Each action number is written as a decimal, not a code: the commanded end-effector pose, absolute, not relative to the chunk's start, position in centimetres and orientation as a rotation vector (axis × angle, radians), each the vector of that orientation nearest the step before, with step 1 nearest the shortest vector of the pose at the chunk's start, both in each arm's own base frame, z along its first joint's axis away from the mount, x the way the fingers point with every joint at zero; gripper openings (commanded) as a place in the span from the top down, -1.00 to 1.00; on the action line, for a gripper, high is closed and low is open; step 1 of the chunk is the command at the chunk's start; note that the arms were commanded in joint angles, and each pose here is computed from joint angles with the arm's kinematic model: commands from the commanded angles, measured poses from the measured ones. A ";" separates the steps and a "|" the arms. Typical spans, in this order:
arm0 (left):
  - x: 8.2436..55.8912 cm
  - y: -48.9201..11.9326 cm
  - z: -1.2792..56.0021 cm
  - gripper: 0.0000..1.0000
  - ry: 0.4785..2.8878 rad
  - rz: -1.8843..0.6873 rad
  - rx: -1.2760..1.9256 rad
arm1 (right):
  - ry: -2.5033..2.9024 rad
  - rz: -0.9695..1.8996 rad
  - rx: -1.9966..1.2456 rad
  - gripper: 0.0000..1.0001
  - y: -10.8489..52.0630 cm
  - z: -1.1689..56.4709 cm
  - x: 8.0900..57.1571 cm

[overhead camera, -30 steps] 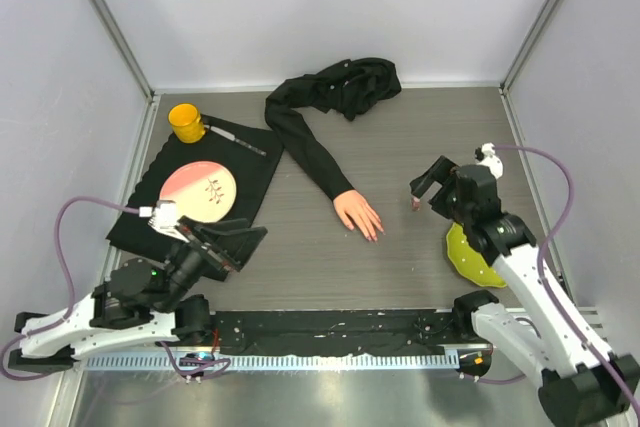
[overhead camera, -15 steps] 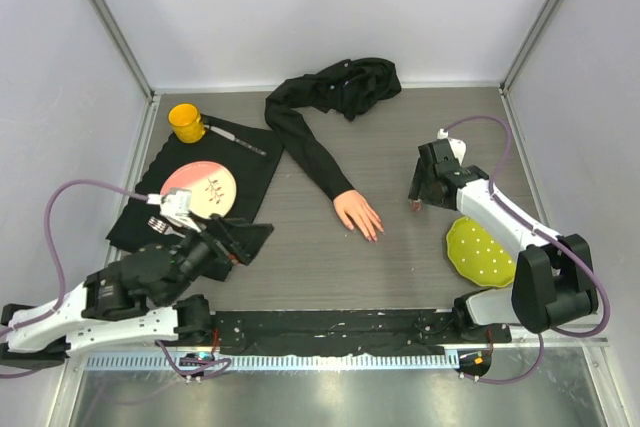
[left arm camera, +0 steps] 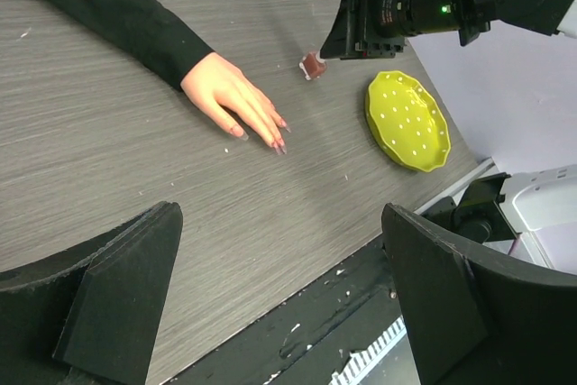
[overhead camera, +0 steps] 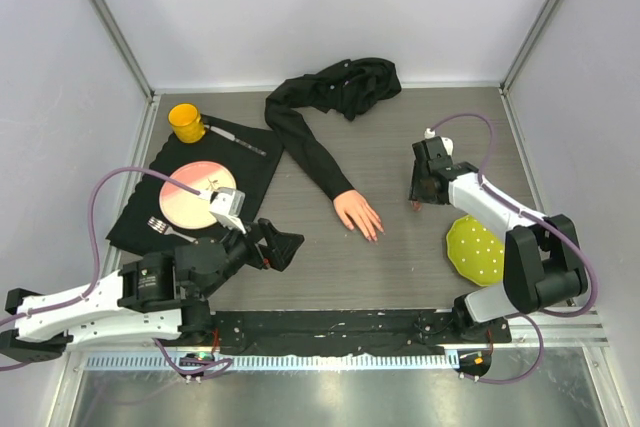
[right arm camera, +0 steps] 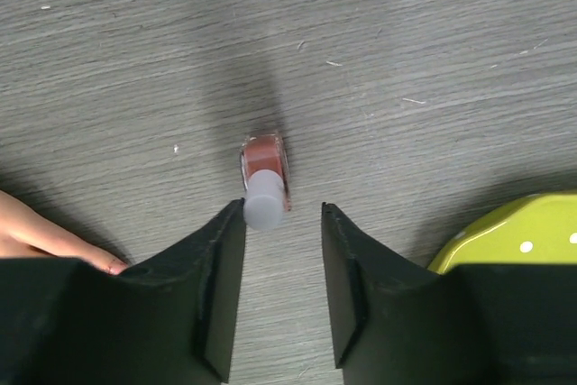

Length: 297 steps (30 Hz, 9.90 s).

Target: Paint the nails

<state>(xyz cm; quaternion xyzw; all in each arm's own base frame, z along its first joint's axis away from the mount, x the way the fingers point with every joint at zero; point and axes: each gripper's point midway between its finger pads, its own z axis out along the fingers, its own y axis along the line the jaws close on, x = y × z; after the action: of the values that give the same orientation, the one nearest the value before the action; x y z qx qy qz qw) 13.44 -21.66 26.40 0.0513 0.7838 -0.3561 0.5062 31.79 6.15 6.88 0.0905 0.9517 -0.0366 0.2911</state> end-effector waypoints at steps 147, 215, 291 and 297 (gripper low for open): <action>16.1 -24.6 27.7 0.99 1.675 -0.903 0.656 | 1.986 1.123 -0.333 -0.26 34.4 37.1 16.4; 11.9 -20.3 35.2 1.00 1.472 -1.019 0.585 | 1.856 1.085 -0.367 -0.57 33.6 36.3 18.6; 13.7 -20.0 33.8 1.00 1.529 -0.853 0.646 | 1.886 1.144 -0.530 -0.40 37.1 39.4 16.2; 14.2 -20.1 33.2 1.00 1.526 -0.847 0.616 | 1.938 1.112 -0.548 -0.24 38.8 38.4 17.0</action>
<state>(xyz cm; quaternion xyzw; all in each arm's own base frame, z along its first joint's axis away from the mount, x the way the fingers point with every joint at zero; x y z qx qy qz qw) 13.34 -20.11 31.66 0.2803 0.6812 -0.3678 0.5676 16.50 38.15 37.89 -0.2275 0.7626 0.4463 0.4093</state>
